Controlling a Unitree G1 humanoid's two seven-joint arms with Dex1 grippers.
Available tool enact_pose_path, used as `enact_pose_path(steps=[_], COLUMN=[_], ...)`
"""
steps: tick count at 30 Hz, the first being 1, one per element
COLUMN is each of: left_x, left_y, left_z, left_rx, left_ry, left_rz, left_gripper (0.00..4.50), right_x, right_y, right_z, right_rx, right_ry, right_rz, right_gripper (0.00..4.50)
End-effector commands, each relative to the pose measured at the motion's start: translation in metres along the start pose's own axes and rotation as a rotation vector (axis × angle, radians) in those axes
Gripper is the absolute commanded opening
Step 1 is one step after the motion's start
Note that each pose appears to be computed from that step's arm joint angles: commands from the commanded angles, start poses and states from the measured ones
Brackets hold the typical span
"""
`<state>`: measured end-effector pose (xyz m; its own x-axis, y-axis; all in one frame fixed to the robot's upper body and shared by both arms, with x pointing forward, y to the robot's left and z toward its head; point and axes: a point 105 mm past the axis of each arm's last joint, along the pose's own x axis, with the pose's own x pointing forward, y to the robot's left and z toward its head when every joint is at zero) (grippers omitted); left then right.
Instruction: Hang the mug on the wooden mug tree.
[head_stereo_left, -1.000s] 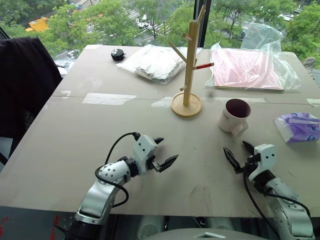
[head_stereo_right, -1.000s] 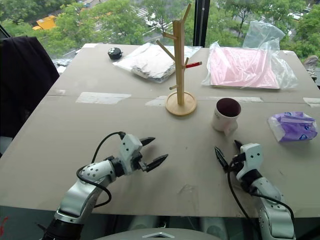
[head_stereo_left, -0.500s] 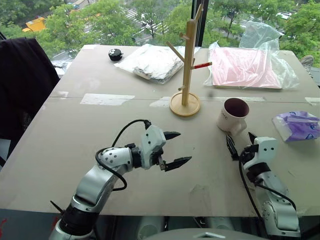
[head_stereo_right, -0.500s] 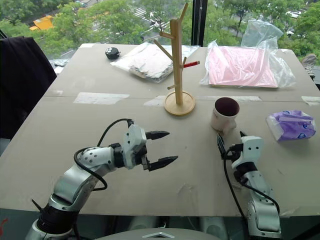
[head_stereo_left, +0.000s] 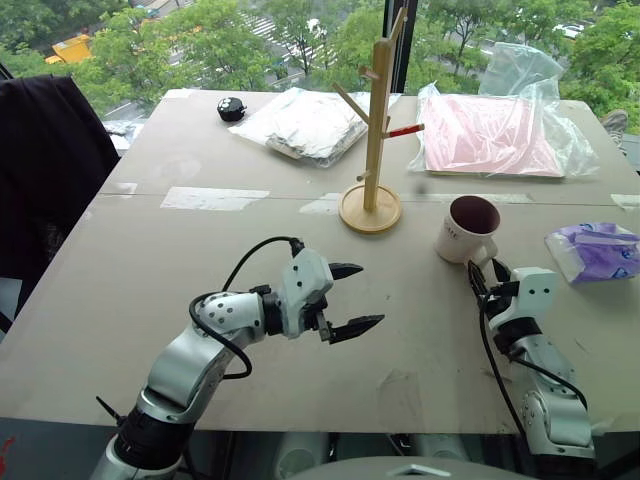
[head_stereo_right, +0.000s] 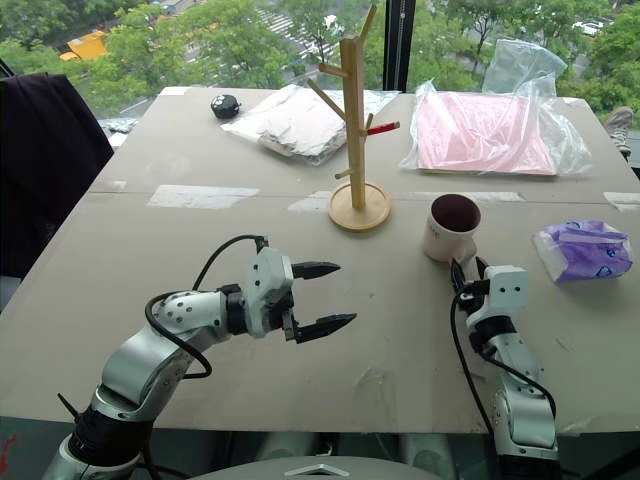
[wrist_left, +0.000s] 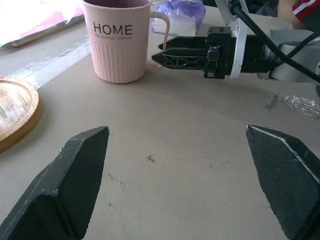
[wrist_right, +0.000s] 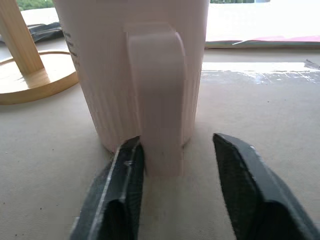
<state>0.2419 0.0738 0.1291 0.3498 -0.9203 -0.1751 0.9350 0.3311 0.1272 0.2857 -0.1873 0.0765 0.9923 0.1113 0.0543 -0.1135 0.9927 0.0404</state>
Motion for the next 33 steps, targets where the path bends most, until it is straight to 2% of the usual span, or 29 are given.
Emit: enact_pose_path(steps=[1,2,3,10,15,18,21,23,28,33], left_x=[0.001,0.001,0.001,-0.002,-0.002,-0.004,-0.011,-0.015,-0.022,-0.019], left_y=[-0.005,-0.005,-0.005,-0.001,0.002,0.007,0.017,0.02,0.024,0.03], left_z=[0.009,0.009,0.008,0.008,0.017,0.024,0.037,0.042,0.058,0.077], left_rx=[0.046,0.047,0.048,0.049,-0.026,-0.04,-0.057,-0.037,0.061,0.138], left_ry=[-0.017,-0.016,-0.015,-0.019,-0.15,-0.262,-0.424,-0.475,-0.548,-0.592], left_rz=[-0.011,-0.01,-0.009,0.015,0.072,0.15,0.294,0.362,0.497,0.581], left_gripper=[4.5,4.5,4.5,4.5,4.5,4.5,4.5,4.5,4.5,4.5], right_x=[0.002,0.002,0.002,0.006,0.02,0.034,0.055,0.067,0.101,0.123], right_y=[-0.001,-0.001,-0.001,0.003,0.014,0.023,0.025,0.025,0.029,0.035], right_z=[0.01,0.009,0.007,0.001,0.022,0.045,0.076,0.093,0.141,0.167], right_rx=[-0.016,-0.018,-0.023,-0.06,-0.178,-0.278,-0.486,-0.582,-0.747,-0.845], right_ry=[-0.043,-0.04,-0.034,-0.008,-0.063,-0.089,-0.11,-0.112,-0.138,-0.142], right_rz=[0.0,0.001,0.003,0.033,0.184,0.379,0.603,0.71,0.875,0.96], right_gripper=[0.45,0.08,0.02,0.02,0.02,0.02,0.02,0.02,0.02,0.02])
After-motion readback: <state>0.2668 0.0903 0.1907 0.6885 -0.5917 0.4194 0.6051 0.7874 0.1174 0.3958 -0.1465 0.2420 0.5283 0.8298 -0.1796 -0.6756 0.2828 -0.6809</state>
